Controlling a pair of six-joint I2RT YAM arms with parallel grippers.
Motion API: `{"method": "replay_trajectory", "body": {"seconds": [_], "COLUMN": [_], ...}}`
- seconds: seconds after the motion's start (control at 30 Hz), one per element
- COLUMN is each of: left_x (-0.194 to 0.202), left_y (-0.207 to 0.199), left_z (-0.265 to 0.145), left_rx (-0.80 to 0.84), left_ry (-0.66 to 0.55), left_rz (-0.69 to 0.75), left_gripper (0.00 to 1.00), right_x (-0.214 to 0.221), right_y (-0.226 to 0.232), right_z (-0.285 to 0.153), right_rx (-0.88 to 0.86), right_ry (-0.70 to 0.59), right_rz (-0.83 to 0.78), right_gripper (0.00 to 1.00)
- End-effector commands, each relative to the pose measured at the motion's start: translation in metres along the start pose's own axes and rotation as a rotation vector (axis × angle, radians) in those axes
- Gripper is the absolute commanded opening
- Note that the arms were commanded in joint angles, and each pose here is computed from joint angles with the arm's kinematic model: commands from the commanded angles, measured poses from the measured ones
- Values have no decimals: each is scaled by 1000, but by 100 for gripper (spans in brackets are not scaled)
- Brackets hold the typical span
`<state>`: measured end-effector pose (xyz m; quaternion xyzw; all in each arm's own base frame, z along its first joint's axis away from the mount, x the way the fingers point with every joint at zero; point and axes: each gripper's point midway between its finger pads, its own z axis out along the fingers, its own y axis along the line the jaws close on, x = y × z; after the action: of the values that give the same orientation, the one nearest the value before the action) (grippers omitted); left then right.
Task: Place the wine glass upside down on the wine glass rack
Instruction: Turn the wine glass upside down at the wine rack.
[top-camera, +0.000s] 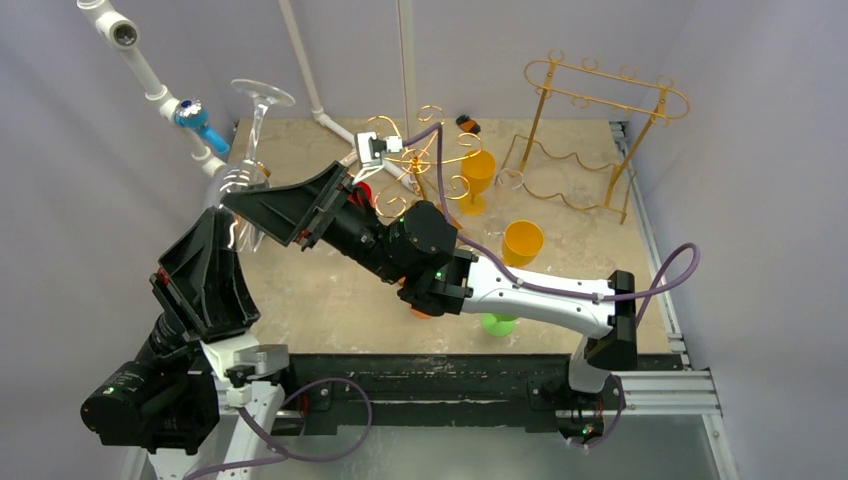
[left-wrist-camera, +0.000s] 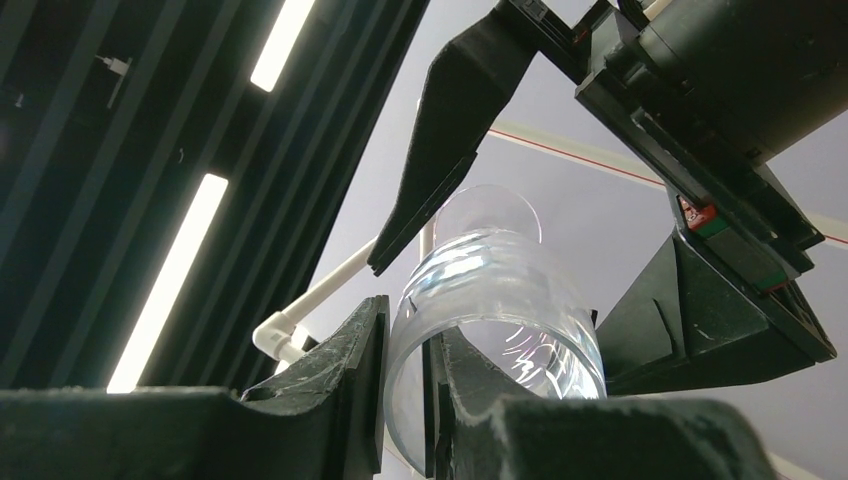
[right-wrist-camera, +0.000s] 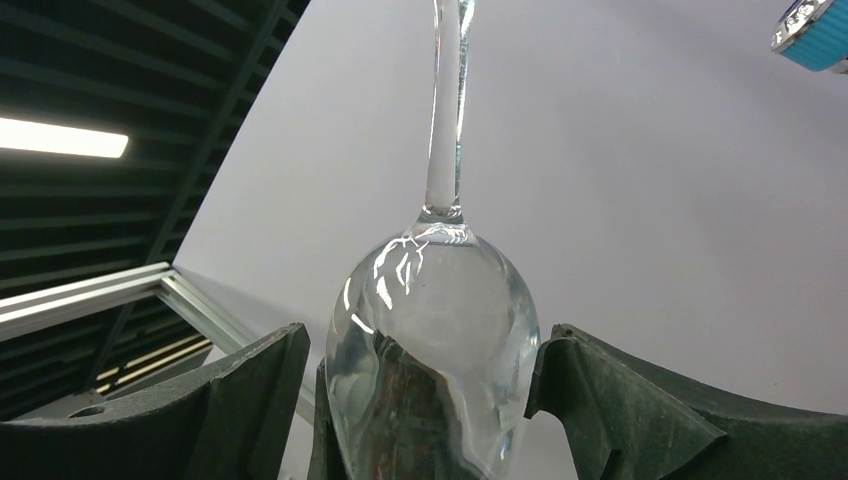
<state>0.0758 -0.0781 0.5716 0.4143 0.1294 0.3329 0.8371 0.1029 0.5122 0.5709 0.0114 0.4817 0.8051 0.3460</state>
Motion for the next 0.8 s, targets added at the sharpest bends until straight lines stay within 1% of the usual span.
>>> {"method": "replay_trajectory", "body": {"seconds": [0.0,0.07,0.13,0.27,0.4,0.5,0.67,0.77], "left_x": [-15,-16,-16,-14,-8,-4,4,5], "left_y": [-14,-12,-14,-20,-31,-45,-86,-100], "left_z": [3,4,4,3,3,2,-6,-11], "left_rx": [45,31,32,29,51,107,309,369], "left_ry": [-101,-108,-114,-123,-116,-104,-77,-74], "left_rz": [-25,-44,-55,-27,-16,-24,-43,-60], "left_gripper": [0,0,0,0,0,0,31,40], "right_x": [16,21,22,21,15,8,-22,-45], "right_y": [33,37,41,49,57,61,56,51], "right_z": [-3,-5,-7,-12,-18,-23,-34,-41], "right_rx": [-88,-112,-142,-166,-183,-186,-147,-118], "right_ry": [90,115,127,139,133,125,67,28], "right_rz": [57,71,94,98,87,68,-7,-48], "right_gripper": [99,99,94,87,72,62,51,43]}}
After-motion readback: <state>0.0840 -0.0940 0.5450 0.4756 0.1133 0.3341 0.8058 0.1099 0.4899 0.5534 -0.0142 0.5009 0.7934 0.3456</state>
